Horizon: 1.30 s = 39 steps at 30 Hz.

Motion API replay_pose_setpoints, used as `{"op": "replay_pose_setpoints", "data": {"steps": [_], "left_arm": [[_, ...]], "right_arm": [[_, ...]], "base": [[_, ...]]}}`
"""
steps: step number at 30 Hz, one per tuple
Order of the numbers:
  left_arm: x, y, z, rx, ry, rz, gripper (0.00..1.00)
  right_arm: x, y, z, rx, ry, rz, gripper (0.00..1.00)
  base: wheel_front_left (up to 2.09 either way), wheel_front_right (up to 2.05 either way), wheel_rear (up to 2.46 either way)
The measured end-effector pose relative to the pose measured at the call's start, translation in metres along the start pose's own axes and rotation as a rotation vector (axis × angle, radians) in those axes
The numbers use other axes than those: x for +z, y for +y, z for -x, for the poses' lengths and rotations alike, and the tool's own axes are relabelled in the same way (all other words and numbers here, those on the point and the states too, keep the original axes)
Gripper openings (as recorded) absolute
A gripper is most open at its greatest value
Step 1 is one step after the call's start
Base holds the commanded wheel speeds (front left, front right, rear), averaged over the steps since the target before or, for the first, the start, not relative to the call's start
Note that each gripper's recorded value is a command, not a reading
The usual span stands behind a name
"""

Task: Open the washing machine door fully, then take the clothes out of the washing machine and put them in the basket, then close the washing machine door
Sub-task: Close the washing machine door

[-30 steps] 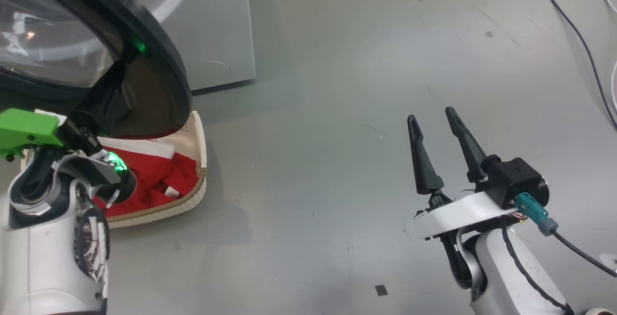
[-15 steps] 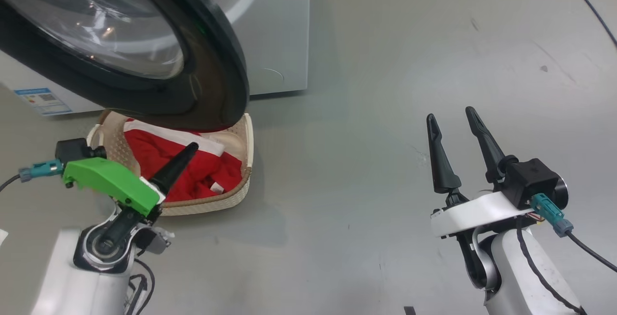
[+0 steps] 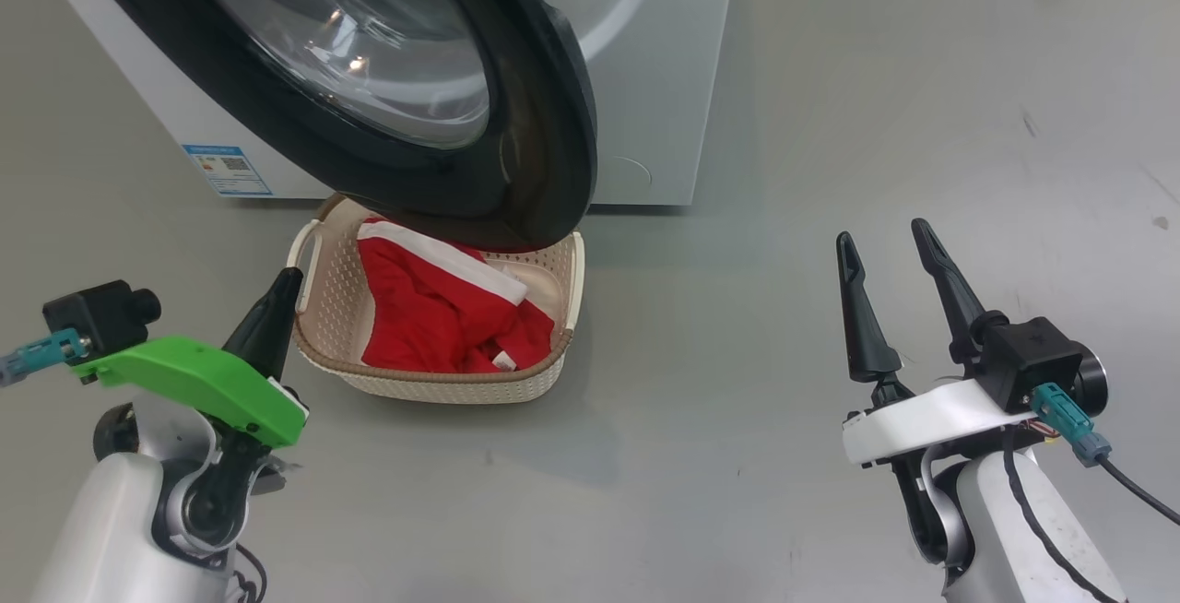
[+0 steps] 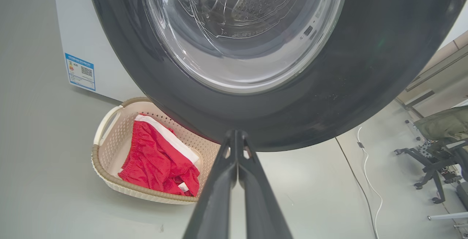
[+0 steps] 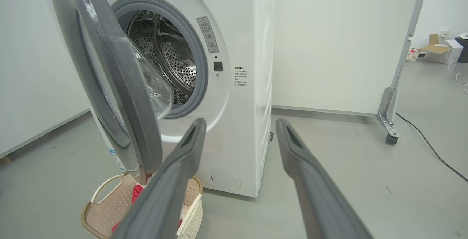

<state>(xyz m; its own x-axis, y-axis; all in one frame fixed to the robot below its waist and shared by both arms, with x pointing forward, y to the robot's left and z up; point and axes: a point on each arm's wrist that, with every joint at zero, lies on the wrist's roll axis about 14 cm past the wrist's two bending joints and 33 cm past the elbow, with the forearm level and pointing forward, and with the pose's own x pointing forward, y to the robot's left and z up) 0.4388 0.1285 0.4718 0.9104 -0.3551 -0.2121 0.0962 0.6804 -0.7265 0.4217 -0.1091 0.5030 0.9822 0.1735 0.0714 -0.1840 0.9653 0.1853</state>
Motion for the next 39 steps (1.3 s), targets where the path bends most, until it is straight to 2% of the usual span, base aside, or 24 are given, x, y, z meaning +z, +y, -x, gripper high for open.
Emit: {"op": "replay_pose_setpoints", "data": {"steps": [2,6,19,24,28,29,30,31,39], "left_arm": [[0.007,0.003,0.007,0.013,-0.036,-0.077,0.00],[0.022,0.007,0.019,0.032,-0.131,-0.155,0.00],[0.051,0.012,0.045,0.050,-0.374,-0.338,0.00],[0.042,0.012,0.049,0.042,-0.359,-0.445,0.00],[0.038,0.013,0.051,0.047,-0.344,-0.489,0.01],[0.038,0.014,0.052,0.050,-0.343,-0.498,0.29],[0.038,0.015,0.053,0.055,-0.344,-0.504,0.43],[0.038,0.016,0.054,0.059,-0.344,-0.509,1.00],[0.050,0.012,0.060,0.089,-0.407,-0.519,1.00]], "right_arm": [[0.000,0.006,-0.002,0.016,-0.003,-0.006,1.00],[-0.003,0.017,-0.004,0.049,0.005,-0.017,1.00],[-0.003,0.026,-0.005,0.080,0.003,-0.018,1.00],[-0.003,0.028,-0.005,0.089,0.003,-0.020,1.00],[-0.003,0.029,-0.005,0.092,0.003,-0.018,1.00],[-0.003,0.029,-0.005,0.094,0.002,-0.016,1.00],[-0.002,0.029,-0.005,0.094,0.002,-0.015,1.00],[-0.002,0.030,-0.005,0.095,0.001,-0.016,1.00],[0.000,0.031,-0.005,0.101,-0.004,-0.018,1.00]], "base": [[0.00,0.00,0.00],[0.00,0.00,0.00],[0.00,0.00,0.00],[0.00,0.00,0.00],[0.00,0.00,0.00],[0.00,0.00,0.00],[0.00,0.00,0.00],[0.00,0.00,0.00],[0.00,0.00,0.00]]}}
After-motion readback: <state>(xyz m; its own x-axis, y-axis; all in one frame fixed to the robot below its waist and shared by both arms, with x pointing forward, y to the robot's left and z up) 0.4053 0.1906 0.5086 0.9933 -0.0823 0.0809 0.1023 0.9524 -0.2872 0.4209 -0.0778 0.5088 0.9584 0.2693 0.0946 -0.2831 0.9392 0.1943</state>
